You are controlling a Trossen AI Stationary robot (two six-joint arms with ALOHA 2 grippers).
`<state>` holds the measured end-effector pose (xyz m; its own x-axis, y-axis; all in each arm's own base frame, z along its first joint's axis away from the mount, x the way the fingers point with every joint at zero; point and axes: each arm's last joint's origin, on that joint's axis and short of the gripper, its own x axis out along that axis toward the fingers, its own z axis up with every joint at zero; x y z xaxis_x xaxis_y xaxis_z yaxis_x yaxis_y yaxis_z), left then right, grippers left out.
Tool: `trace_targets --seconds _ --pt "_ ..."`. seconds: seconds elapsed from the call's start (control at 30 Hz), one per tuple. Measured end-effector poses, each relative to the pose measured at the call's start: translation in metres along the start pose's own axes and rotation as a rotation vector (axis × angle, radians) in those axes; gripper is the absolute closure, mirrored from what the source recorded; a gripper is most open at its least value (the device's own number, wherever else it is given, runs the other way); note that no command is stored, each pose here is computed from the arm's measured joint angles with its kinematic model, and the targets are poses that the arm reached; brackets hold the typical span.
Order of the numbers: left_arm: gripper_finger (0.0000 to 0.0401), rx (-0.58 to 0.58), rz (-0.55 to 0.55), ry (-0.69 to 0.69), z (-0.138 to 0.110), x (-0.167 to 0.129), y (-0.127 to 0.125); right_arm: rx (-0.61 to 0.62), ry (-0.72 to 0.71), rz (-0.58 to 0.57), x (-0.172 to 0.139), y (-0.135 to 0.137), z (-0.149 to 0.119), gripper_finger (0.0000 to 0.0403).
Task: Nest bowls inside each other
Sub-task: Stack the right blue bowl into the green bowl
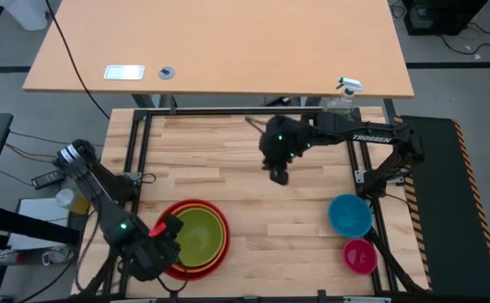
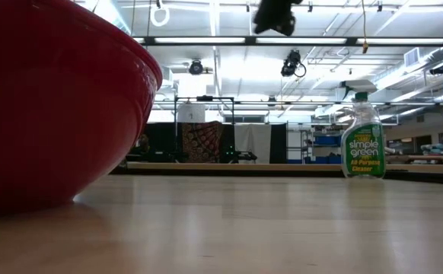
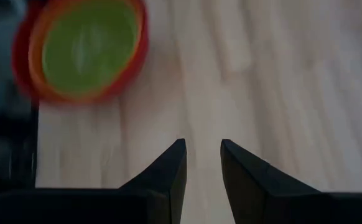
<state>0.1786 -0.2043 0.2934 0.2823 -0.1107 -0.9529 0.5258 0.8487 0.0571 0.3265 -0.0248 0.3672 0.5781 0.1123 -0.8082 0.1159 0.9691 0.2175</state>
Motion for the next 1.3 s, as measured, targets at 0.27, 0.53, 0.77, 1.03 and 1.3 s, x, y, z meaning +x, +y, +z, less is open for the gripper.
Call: trace_targets --seconds 0.27,0.53,0.77,1.03,1.3 --pt "0.0191 -0.265 0.099 -0.184 -0.019 -0.05 0.022 -0.119 0.242 0.045 0.005 0.016 -0.027 0.029" --pt "0.0232 -0.55 0.277 -0.438 -0.052 -0.095 0.045 -0.086 0.658 0.056 0.033 0.01 -0.083 0.0242" --pt "0.0245 -0.655 0.263 -0.551 -0.067 -0.114 0.054 -0.107 0.915 0.042 0.05 0.0 -0.124 0.0187" --pt "0.0245 -0.664 0.279 -0.56 -0.068 -0.115 0.056 -0.188 1.103 0.145 0.074 -0.008 -0.175 0.0147" --pt "0.0245 -0.663 0.302 -0.556 -0.067 -0.114 0.06 -0.261 1.108 0.144 0.096 -0.01 -0.207 0.0172"
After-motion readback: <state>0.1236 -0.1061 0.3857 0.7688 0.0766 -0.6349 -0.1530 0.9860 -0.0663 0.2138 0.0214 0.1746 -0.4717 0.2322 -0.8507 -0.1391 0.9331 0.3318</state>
